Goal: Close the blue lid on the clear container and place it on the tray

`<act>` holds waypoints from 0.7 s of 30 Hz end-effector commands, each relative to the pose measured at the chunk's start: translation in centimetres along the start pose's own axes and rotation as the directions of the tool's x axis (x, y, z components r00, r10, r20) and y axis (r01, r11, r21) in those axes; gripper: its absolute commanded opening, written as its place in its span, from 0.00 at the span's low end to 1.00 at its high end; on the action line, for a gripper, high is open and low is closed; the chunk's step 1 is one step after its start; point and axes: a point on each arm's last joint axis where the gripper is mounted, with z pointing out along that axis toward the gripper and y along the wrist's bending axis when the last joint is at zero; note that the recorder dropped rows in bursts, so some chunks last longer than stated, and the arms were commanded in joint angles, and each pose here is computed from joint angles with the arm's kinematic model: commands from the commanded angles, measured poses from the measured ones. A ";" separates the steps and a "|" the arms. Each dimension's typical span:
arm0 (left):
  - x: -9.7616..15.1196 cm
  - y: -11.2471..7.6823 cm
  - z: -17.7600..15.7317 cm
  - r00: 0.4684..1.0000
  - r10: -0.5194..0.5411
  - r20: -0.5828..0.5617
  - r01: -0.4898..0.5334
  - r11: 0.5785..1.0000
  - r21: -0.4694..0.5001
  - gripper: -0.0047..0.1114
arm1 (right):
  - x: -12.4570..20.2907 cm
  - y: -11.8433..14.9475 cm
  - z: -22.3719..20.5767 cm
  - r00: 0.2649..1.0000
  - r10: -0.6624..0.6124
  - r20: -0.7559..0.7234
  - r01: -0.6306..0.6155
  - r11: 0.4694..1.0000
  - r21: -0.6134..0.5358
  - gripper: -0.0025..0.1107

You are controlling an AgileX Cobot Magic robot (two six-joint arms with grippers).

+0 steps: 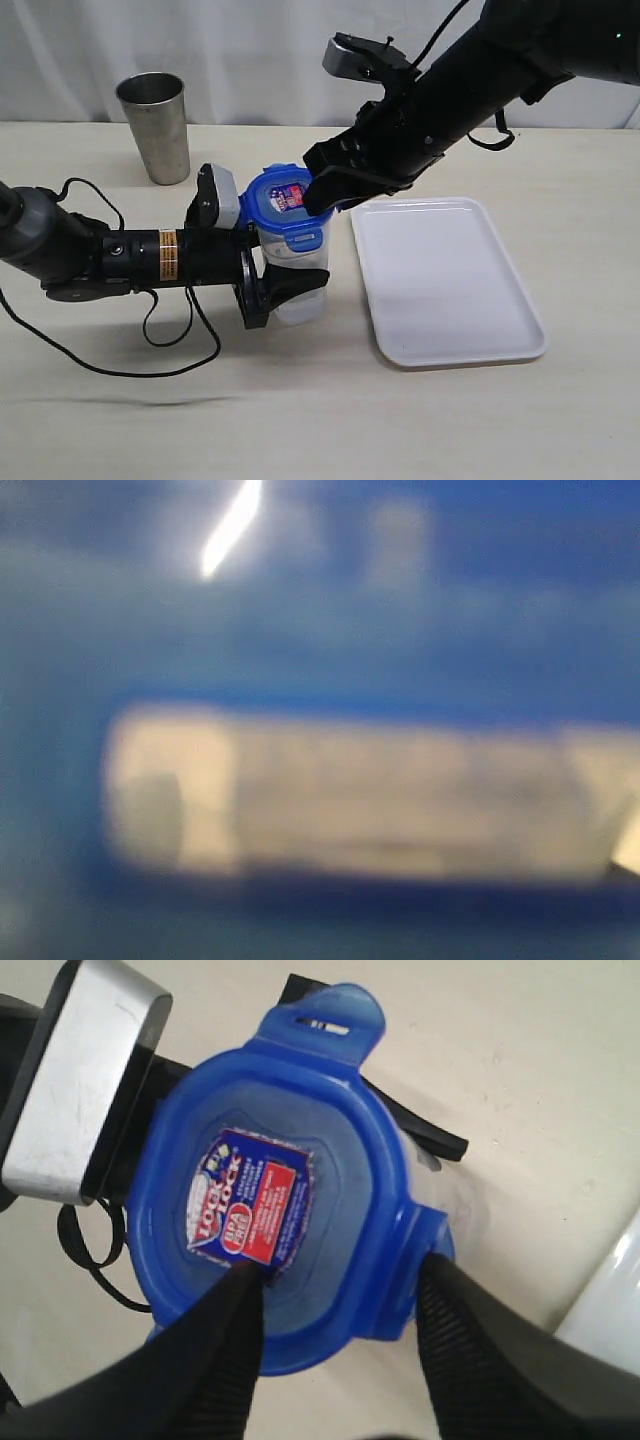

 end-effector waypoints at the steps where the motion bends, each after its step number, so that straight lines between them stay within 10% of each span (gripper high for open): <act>1: 0.6 0.1 0.3 0.997 0.007 -0.074 -0.009 1.000 -0.027 0.04 | 1.6 1.3 3.6 0.986 -0.012 -0.164 -0.002 0.996 -0.087 0.38; 21: 0.6 -0.1 0.4 0.997 0.019 -0.070 -0.019 1.000 -0.001 0.04 | 1.9 1.6 5.7 0.981 -0.043 -0.187 -0.006 0.967 -0.253 0.31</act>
